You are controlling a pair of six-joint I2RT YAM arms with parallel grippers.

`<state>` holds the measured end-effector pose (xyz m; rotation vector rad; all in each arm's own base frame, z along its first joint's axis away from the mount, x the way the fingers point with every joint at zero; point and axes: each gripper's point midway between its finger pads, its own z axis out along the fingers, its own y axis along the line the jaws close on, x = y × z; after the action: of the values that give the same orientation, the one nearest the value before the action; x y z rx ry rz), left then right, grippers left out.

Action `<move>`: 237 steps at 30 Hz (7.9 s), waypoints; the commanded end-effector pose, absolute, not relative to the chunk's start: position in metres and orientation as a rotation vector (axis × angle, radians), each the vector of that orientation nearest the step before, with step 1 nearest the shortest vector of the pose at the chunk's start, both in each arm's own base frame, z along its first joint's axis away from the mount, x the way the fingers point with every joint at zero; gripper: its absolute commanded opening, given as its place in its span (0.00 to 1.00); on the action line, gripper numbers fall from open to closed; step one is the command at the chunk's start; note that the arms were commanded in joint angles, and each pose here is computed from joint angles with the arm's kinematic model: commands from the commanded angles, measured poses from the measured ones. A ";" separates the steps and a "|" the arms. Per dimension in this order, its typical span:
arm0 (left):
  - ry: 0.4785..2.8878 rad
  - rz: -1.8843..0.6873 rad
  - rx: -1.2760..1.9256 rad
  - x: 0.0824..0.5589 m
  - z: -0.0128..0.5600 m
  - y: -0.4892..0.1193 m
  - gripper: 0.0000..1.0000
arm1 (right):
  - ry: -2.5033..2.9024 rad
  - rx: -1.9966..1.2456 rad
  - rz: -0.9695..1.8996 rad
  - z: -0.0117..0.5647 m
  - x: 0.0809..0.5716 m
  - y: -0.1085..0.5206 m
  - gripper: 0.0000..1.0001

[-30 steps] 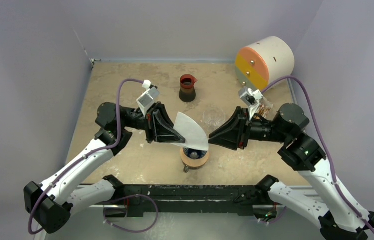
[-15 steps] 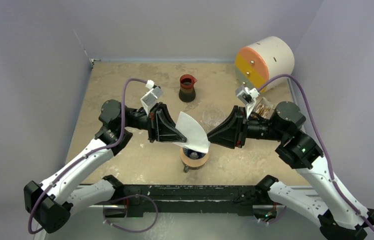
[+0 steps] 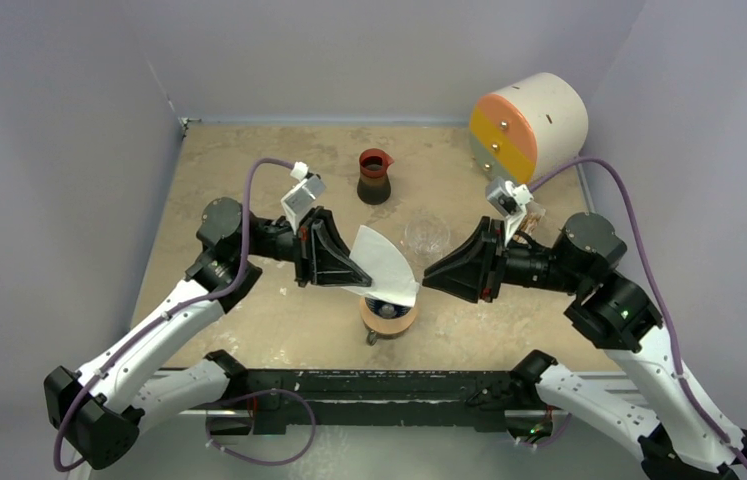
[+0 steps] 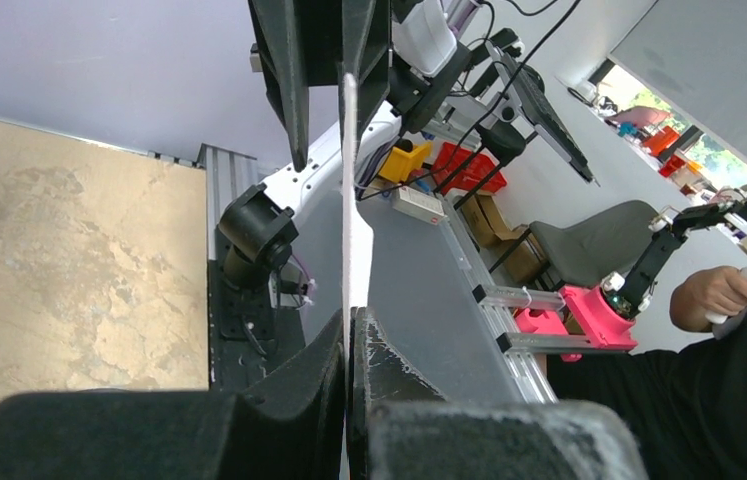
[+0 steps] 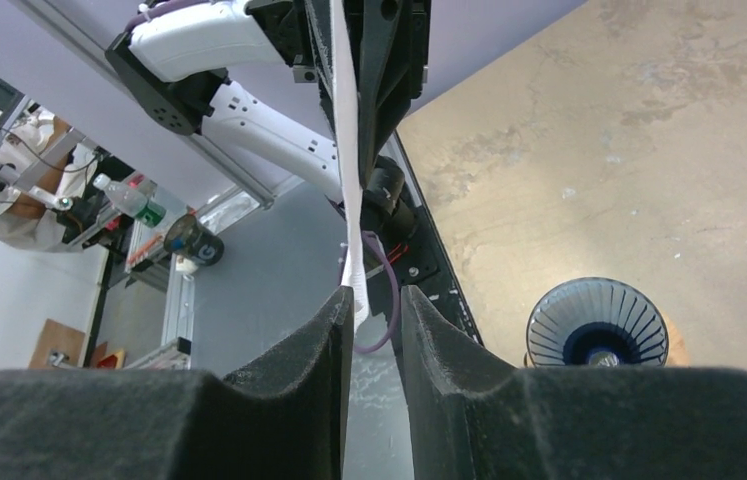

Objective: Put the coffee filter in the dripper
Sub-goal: Place the coffee filter in the coffee dripper.

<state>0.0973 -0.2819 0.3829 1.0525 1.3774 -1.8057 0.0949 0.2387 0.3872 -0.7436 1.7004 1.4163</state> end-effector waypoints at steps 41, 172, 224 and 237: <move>1.220 -1.784 1.118 0.086 0.412 -0.275 0.00 | 1.555 -0.870 1.607 0.407 0.070 0.249 0.08; 1.217 -1.757 0.889 0.103 0.434 -0.275 0.00 | 1.442 -0.798 1.670 0.402 0.077 0.258 0.00; 1.381 -1.627 0.881 0.117 0.398 -0.276 0.00 | 1.520 -0.668 1.608 0.400 0.114 0.276 0.08; 1.564 -1.463 0.728 0.142 0.383 -0.269 0.30 | 1.650 -0.662 1.462 0.376 0.118 0.264 0.00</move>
<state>0.1314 -0.2761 0.3750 0.7909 1.5333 -1.5649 0.1160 0.2720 0.3668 -0.6486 1.6525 1.5592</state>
